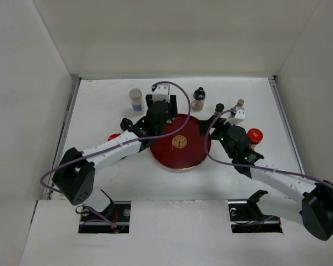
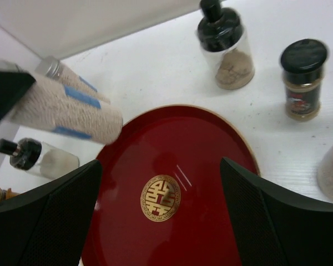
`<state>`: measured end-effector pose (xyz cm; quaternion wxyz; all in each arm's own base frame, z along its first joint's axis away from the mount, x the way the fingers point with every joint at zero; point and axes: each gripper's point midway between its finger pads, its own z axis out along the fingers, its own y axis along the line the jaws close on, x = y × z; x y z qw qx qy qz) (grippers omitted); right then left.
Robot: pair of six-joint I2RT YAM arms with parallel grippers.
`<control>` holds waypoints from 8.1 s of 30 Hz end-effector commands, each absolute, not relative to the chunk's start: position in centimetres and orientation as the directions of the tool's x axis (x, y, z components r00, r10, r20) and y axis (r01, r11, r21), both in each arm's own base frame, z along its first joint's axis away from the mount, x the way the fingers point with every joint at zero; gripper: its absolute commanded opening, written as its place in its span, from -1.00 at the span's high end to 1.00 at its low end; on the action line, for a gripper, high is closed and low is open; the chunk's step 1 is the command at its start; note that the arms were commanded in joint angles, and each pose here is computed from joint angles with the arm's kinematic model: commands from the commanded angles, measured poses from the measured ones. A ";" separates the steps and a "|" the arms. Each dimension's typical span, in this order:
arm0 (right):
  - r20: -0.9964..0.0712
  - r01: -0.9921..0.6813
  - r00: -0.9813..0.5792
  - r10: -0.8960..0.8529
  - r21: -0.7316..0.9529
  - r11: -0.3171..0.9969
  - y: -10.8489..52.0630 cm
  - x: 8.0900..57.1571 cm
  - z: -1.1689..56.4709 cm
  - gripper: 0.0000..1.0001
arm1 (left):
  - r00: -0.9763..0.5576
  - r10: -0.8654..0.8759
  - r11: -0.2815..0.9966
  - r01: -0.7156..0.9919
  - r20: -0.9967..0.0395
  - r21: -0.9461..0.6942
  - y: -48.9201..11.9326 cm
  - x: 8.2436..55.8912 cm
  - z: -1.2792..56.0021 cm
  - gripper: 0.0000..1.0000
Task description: Organize the condiment bottles
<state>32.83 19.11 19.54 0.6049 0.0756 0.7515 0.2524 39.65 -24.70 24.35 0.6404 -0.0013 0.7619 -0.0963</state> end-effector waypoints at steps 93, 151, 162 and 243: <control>-0.930 -0.130 -0.255 0.263 0.303 0.944 22.3 44.7 22.9 -0.08 | -0.217 -0.527 0.755 0.324 -0.821 -0.570 -23.2 30.1 16.5 -0.69; -0.874 -0.221 -0.195 0.445 0.481 0.848 19.3 33.9 21.7 -0.32 | -0.149 -0.237 0.968 -0.123 -0.960 -0.220 -13.9 46.1 24.3 -0.78; -0.872 -0.229 -0.185 0.452 0.486 0.843 19.3 33.7 21.9 -0.57 | -0.224 -0.178 0.973 -0.187 -0.958 -0.137 -12.0 51.3 22.1 -0.76; -0.867 -0.234 -0.165 0.470 0.497 0.835 18.7 33.3 22.8 -0.63 | -0.224 -0.142 0.976 0.132 -0.964 -0.174 -23.0 37.1 23.5 0.20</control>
